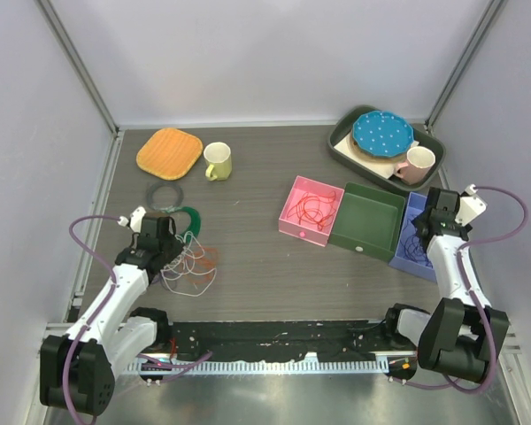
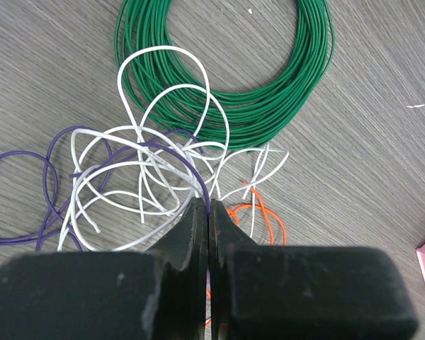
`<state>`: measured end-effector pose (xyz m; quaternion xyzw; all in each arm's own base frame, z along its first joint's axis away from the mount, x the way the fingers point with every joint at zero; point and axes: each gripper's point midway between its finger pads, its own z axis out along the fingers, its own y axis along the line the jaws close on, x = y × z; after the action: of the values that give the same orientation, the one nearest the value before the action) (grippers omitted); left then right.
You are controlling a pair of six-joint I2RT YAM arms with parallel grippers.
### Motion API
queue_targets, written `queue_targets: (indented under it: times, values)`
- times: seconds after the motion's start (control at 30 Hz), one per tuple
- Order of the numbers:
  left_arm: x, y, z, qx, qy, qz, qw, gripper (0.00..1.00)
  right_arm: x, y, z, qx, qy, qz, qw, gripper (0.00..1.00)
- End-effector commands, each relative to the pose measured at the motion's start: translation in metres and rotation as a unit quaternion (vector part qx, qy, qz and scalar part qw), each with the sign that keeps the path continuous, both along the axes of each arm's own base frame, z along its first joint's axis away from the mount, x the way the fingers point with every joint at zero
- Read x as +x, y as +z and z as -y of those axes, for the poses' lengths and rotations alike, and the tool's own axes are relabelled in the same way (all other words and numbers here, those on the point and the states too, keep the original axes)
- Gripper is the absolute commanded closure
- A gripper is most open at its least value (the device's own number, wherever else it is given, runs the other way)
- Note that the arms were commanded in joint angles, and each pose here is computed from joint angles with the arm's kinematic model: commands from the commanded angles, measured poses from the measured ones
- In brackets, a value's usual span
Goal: Untangle the cables
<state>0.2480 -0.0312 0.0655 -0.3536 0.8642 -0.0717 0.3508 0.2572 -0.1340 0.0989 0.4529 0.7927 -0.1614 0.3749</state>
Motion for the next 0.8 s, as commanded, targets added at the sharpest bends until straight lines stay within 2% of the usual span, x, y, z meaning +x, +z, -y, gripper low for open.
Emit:
queue_targets:
  times: [0.0,0.13,0.2,0.27,0.33,0.37,0.4,0.47,0.53,0.6,0.63,0.7,0.73,0.77]
  values:
    - [0.004,0.005,0.001,0.001,-0.006,0.018,1.0,1.0,0.017,0.049,-0.003,-0.006,0.024,0.067,0.997,0.34]
    - [0.005,0.005,0.001,0.001,-0.007,0.019,1.0,1.0,0.013,0.091,-0.007,-0.026,0.046,0.109,0.993,0.29]
    - [0.004,0.005,0.001,0.001,-0.008,0.017,1.0,1.0,0.011,0.111,-0.012,-0.032,0.061,0.13,0.989,0.21]
    - [0.005,0.006,0.002,0.0,-0.01,0.019,1.0,1.0,0.01,0.131,-0.026,-0.029,0.1,0.164,0.981,0.16]
    - [0.007,0.006,0.006,-0.006,-0.018,0.019,1.0,1.0,0.017,0.145,-0.053,-0.02,0.182,0.192,0.964,0.09]
    - [0.006,0.006,0.008,-0.009,-0.024,0.017,1.0,1.0,0.015,0.156,-0.064,-0.024,0.213,0.211,0.954,0.08]
    - [0.009,0.008,0.014,-0.02,-0.037,0.023,0.999,1.0,0.019,0.163,-0.095,-0.001,0.289,0.231,0.929,0.08]
    - [0.01,0.007,0.021,-0.029,-0.059,0.025,0.998,1.0,0.017,0.175,-0.123,0.004,0.355,0.254,0.9,0.07]
    - [0.014,0.012,0.036,-0.054,-0.091,0.037,0.994,1.0,0.013,0.184,-0.165,0.013,0.435,0.279,0.856,0.06]
    - [0.018,0.015,0.044,-0.066,-0.108,0.048,0.991,1.0,0.009,0.175,-0.192,0.022,0.477,0.281,0.832,0.06]
    - [0.016,0.017,0.055,-0.084,-0.132,0.049,0.987,1.0,0.008,0.177,-0.215,0.025,0.511,0.29,0.809,0.06]
    - [0.018,0.021,0.062,-0.091,-0.143,0.057,0.984,1.0,0.013,0.152,-0.24,0.043,0.54,0.264,0.798,0.05]
    - [0.018,0.023,0.068,-0.095,-0.154,0.058,0.982,1.0,0.01,0.151,-0.269,0.049,0.574,0.267,0.773,0.05]
    - [0.018,0.023,0.07,-0.095,-0.156,0.057,0.981,1.0,0.01,0.141,-0.284,0.048,0.593,0.256,0.762,0.05]
